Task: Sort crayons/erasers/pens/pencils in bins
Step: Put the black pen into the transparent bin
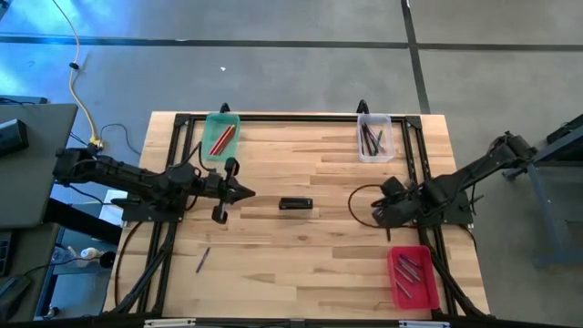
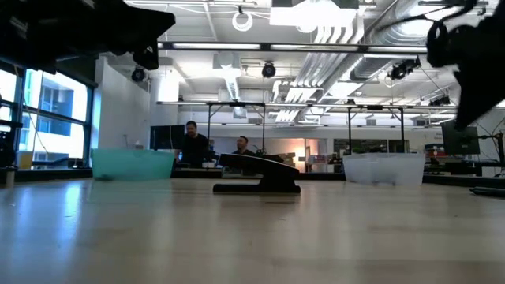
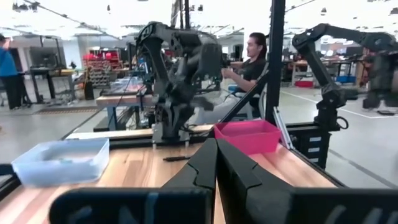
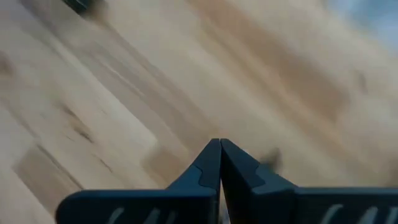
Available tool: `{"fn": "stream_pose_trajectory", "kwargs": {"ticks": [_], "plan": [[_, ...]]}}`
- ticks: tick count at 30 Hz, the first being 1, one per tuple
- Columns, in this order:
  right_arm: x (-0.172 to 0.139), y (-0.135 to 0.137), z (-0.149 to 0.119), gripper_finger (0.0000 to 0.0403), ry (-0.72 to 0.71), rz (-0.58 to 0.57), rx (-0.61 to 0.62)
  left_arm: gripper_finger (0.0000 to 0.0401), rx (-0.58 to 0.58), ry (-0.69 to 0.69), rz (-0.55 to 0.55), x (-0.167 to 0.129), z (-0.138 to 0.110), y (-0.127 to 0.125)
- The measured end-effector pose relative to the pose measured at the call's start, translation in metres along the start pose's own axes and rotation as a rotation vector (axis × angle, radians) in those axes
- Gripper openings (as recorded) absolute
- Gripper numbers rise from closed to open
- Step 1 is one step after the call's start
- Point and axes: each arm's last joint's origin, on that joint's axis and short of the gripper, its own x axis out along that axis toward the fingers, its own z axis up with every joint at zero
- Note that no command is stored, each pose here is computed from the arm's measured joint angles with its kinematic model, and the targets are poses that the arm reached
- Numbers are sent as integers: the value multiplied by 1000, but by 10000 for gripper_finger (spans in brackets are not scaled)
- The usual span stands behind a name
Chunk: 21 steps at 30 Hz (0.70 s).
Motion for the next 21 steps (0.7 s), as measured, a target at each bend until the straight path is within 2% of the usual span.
{"fn": "stream_pose_trajectory", "kwargs": {"ticks": [3, 7, 10, 16, 21], "plan": [[6, -7, -9, 0, 127, -49, 130, 0, 1, -7, -5, 0, 1, -1], [16, -12, -17, 7, 180, -74, 213, 0, 2, -6, -5, 0, 1, -1], [19, -11, -17, 32, 184, -84, 259, 1, 1, -6, -5, 0, 1, -1], [31, -10, -15, 96, 213, -174, 299, 1, -8, -6, -20, 0, 1, -4], [46, -11, -9, 120, 250, -274, 347, 0, -12, -6, -37, 1, 1, -7]]}}
